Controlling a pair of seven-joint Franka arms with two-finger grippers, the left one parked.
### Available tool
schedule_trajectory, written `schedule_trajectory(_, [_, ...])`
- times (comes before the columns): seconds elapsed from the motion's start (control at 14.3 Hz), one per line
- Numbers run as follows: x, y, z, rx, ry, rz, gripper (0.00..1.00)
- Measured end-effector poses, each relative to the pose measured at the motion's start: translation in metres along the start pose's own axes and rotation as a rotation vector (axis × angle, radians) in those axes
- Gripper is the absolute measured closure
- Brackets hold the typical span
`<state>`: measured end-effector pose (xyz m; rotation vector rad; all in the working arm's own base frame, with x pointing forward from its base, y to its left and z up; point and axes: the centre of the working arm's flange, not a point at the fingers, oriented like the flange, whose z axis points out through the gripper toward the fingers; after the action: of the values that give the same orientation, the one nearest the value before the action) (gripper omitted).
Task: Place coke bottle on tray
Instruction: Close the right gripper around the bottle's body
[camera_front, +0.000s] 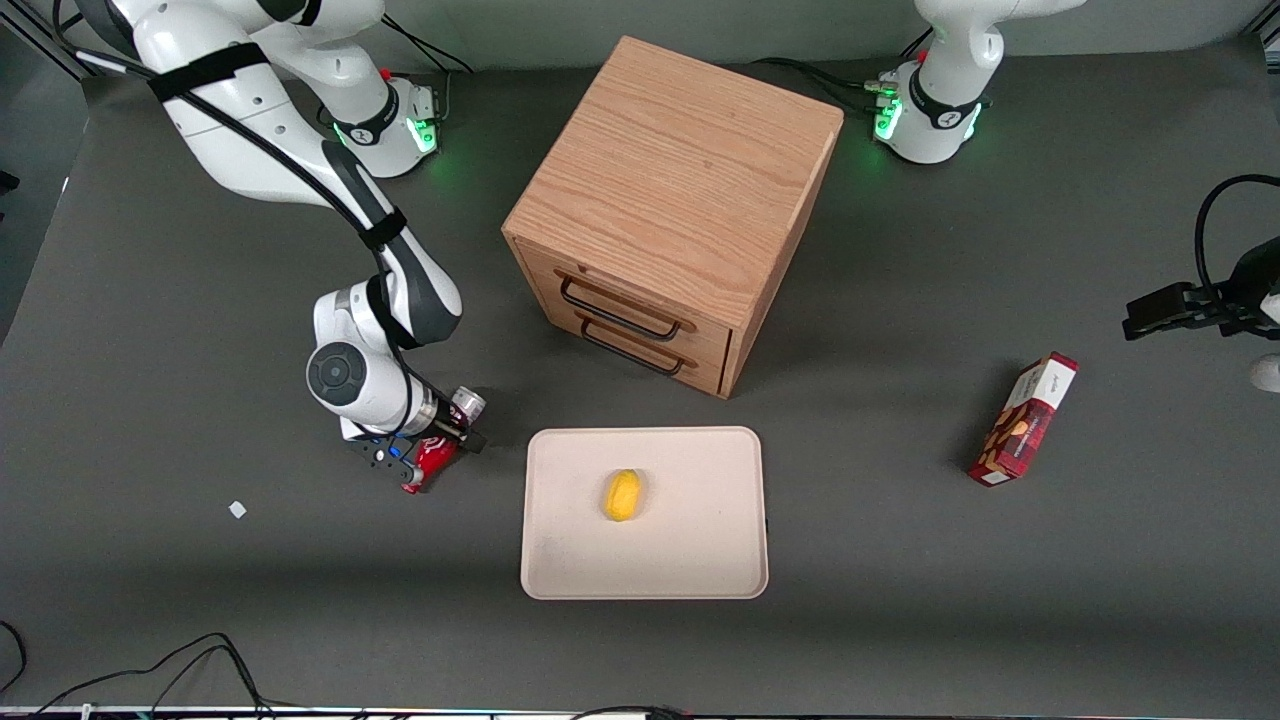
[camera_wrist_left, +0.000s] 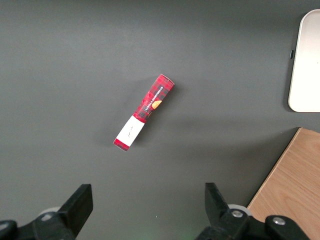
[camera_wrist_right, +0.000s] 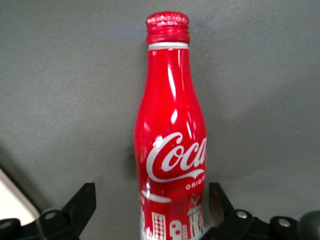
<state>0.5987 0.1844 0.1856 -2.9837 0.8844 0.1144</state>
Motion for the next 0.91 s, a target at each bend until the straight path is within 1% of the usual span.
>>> schedule_trajectory(0.49, [0.0011, 0.0008, 0.0068, 0.001, 0.002, 0.004, 0.0])
schedule_trajectory(0.7, [0.0017, 0.0012, 0.0067, -0.004, 0.008, -0.004, 0.03])
schedule_trajectory(0.77, [0.0017, 0.0013, 0.0068, -0.008, 0.013, -0.011, 0.1])
schedule_trajectory(0.91, [0.0026, 0.0022, 0.0068, -0.013, 0.02, -0.018, 0.31])
